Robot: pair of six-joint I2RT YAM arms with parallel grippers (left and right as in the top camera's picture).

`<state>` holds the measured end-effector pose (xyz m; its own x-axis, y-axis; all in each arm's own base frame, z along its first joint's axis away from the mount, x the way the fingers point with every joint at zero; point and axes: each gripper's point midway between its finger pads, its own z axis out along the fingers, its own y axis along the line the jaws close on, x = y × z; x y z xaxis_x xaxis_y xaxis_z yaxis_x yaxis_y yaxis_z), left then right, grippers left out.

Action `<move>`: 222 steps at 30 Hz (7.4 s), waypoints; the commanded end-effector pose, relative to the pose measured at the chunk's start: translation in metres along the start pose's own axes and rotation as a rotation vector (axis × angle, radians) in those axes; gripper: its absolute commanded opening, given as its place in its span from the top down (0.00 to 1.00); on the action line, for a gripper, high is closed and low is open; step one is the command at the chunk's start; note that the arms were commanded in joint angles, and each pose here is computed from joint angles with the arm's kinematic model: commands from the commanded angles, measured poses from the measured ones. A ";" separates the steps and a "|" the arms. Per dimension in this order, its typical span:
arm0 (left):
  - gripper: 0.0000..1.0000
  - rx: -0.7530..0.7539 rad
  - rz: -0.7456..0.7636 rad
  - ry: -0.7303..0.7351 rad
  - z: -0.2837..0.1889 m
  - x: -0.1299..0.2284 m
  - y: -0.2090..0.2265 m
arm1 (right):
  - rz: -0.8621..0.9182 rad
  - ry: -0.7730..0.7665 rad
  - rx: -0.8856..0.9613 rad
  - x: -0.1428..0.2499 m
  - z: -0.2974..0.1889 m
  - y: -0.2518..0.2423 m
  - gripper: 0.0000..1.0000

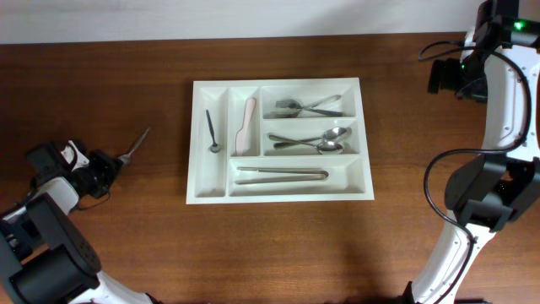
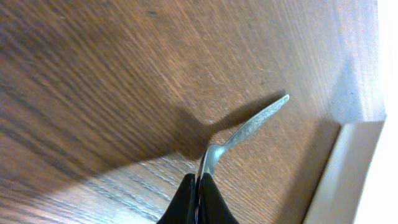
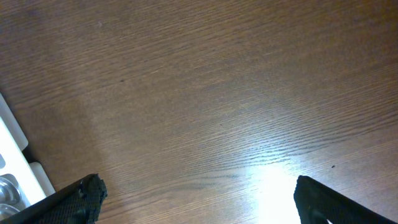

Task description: Pack container

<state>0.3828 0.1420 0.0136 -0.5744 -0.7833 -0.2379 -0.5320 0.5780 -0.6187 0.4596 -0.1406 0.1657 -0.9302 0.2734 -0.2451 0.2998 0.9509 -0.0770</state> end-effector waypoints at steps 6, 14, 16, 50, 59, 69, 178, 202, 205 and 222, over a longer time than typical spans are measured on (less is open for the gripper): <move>0.98 0.107 0.083 -0.109 -0.047 -0.032 -0.058 | -0.005 -0.034 -0.004 -0.003 -0.015 0.001 0.01; 0.98 0.159 0.014 -0.144 -0.091 -0.025 -0.103 | -0.005 -0.034 -0.004 -0.003 -0.015 0.001 0.01; 0.98 0.159 0.008 -0.120 -0.092 -0.014 -0.112 | -0.005 -0.034 -0.004 -0.003 -0.015 0.001 0.02; 0.98 -0.289 -0.164 -0.145 0.022 0.152 -0.157 | -0.005 -0.034 -0.004 -0.003 -0.015 0.001 0.01; 0.37 -0.208 -0.123 -0.100 0.040 0.157 -0.174 | -0.005 -0.034 -0.004 -0.003 -0.015 0.001 0.01; 0.26 0.007 0.104 -0.182 0.009 0.119 -0.260 | -0.005 -0.034 -0.004 -0.003 -0.015 0.001 0.01; 0.01 0.120 0.688 -0.681 -0.157 0.161 -0.071 | -0.005 -0.035 -0.004 -0.003 -0.015 0.001 0.01; 0.01 0.125 0.689 -0.681 -0.157 0.161 -0.072 | -0.005 -0.034 -0.004 -0.003 -0.015 0.001 0.01; 0.01 0.124 0.689 -0.681 -0.157 0.161 -0.072 | -0.009 -0.036 -0.005 -0.003 -0.016 0.003 0.01; 0.01 0.125 0.689 -0.681 -0.157 0.161 -0.072 | -0.022 -0.553 -0.104 0.075 -0.185 0.034 0.01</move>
<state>0.2308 0.0115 0.1379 -0.2297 -0.2874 -0.9299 -0.1342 0.9556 -0.2622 0.3730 -0.0705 0.3525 -0.6779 0.1280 -0.7239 0.2250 0.9736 -0.0387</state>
